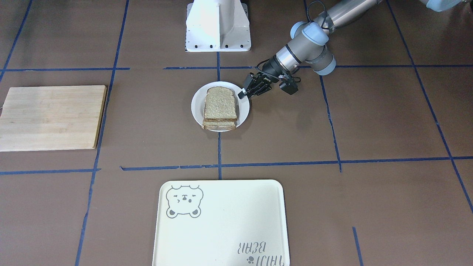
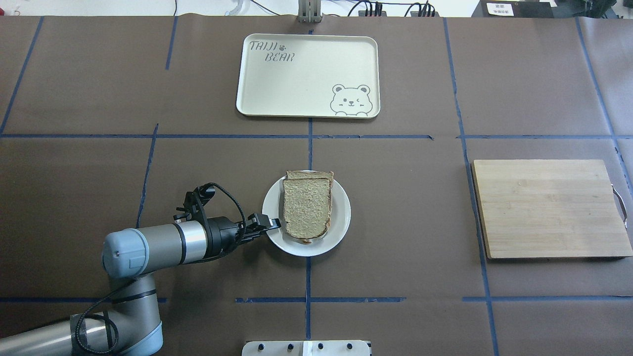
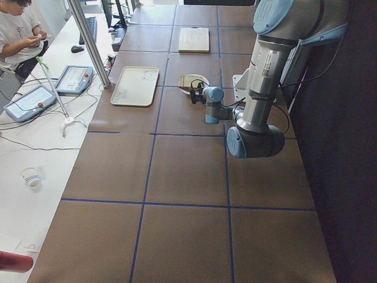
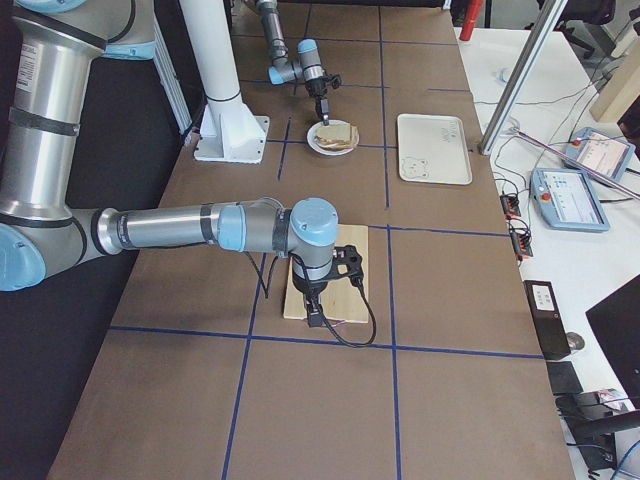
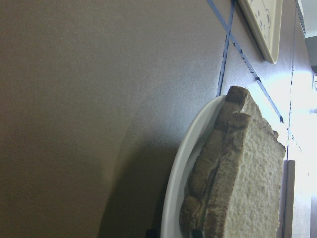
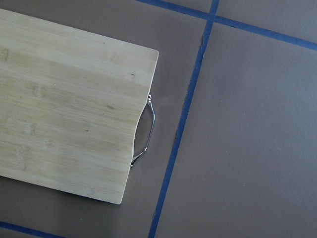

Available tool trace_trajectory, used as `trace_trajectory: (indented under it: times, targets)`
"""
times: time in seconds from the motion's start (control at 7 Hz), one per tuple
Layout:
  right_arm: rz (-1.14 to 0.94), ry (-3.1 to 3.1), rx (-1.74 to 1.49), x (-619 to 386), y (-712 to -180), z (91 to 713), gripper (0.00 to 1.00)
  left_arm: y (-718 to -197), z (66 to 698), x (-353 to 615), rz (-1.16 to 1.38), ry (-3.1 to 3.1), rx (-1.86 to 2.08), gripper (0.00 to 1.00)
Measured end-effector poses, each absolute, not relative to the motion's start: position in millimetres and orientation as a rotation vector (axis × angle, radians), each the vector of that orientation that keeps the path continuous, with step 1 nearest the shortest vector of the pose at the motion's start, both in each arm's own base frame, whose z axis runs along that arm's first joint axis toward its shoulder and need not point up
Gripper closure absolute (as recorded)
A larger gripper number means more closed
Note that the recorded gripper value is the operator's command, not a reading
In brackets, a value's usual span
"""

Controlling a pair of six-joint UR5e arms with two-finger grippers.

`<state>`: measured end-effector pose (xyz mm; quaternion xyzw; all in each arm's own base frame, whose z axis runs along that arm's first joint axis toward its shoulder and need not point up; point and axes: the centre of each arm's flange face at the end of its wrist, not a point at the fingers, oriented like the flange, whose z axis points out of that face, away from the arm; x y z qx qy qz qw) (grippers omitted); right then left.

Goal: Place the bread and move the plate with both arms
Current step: 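Slide the plate with the left gripper onto the cream bear tray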

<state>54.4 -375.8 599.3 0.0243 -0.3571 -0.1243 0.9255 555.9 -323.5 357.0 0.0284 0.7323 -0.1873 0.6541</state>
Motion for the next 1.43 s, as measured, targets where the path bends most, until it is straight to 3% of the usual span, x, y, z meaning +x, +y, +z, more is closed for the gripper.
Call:
trace_trajectory:
  times: [0.29, 0.86, 1.43]
  targets:
    - [-0.255, -0.732, 0.049, 54, -376, 600, 0.0, -323, 356, 557, -0.422, 1.67, 0.063, 0.95]
    - [-0.255, -0.732, 0.05, 54, -376, 599, 0.0, -319, 351, 546, -0.414, 1.761, 0.062, 0.95]
    - [-0.256, -0.732, 0.052, 54, -376, 598, 0.0, -346, 329, 532, -0.657, 1.898, -0.001, 0.95]
